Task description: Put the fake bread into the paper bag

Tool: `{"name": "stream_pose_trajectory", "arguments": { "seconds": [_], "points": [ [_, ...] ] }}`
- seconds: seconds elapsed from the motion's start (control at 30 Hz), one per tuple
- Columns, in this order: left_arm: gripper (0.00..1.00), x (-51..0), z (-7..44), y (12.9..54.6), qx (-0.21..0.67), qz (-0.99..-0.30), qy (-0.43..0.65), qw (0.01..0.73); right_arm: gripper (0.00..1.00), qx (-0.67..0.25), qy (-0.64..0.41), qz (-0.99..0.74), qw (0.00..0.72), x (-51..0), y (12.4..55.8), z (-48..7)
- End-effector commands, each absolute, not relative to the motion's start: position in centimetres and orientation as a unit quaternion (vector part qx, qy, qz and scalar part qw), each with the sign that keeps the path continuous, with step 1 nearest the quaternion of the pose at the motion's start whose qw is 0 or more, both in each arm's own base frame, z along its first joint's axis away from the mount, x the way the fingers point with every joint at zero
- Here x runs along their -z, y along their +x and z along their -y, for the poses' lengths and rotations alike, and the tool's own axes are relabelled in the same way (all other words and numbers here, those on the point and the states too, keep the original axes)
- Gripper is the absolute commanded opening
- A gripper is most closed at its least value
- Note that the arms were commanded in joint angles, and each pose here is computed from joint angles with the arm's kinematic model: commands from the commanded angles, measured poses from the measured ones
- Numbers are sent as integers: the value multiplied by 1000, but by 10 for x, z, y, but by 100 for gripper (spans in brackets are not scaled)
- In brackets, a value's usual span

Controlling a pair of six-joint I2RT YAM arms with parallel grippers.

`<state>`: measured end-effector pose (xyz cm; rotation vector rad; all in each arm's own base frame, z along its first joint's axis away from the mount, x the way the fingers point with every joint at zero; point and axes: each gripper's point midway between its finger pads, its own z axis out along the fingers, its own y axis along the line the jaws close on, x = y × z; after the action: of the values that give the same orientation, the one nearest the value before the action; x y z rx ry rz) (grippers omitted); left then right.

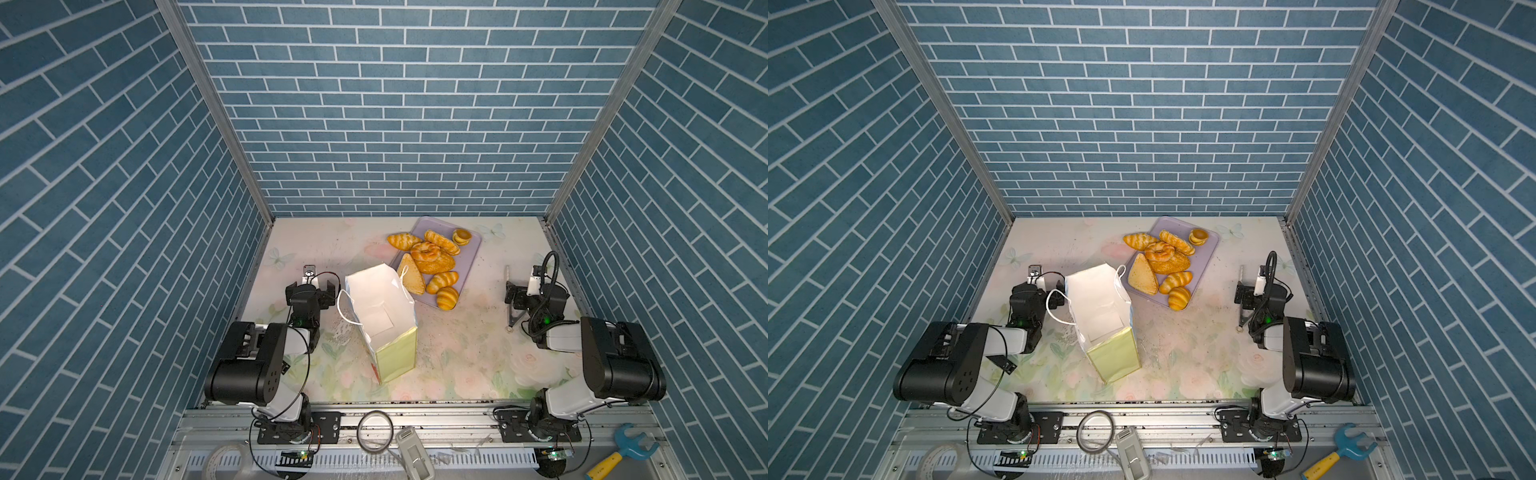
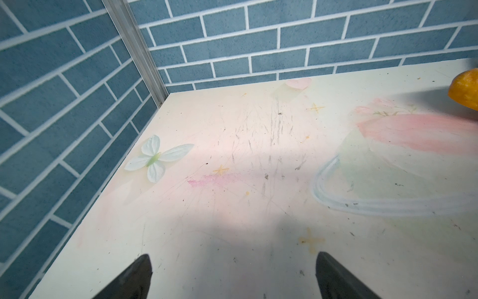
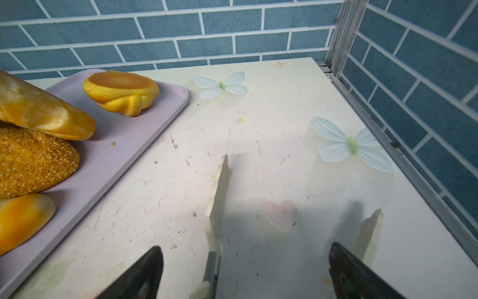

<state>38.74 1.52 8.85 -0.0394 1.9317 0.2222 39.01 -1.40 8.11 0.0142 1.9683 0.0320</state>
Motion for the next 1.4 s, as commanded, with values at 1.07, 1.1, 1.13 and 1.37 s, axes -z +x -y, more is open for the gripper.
{"name": "stream_pose_trajectory", "arguments": {
  "seconds": [1.07, 1.1, 1.13, 1.37],
  "points": [
    [99, -254, 11, 355, 27, -851, -42, 522, 90, -87, -39, -872, 481, -197, 388, -30],
    [100, -260, 14, 353, 37, -854, -44, 517, 90, -89, -49, -876, 472, -197, 388, -34],
    [100, -267, 16, 351, 47, -858, -46, 509, 90, -89, -58, -880, 463, -199, 388, -38],
    [99, -310, 34, 336, 115, -875, -65, 465, 89, -106, -94, -894, 425, -216, 392, -62]
  ]
}}
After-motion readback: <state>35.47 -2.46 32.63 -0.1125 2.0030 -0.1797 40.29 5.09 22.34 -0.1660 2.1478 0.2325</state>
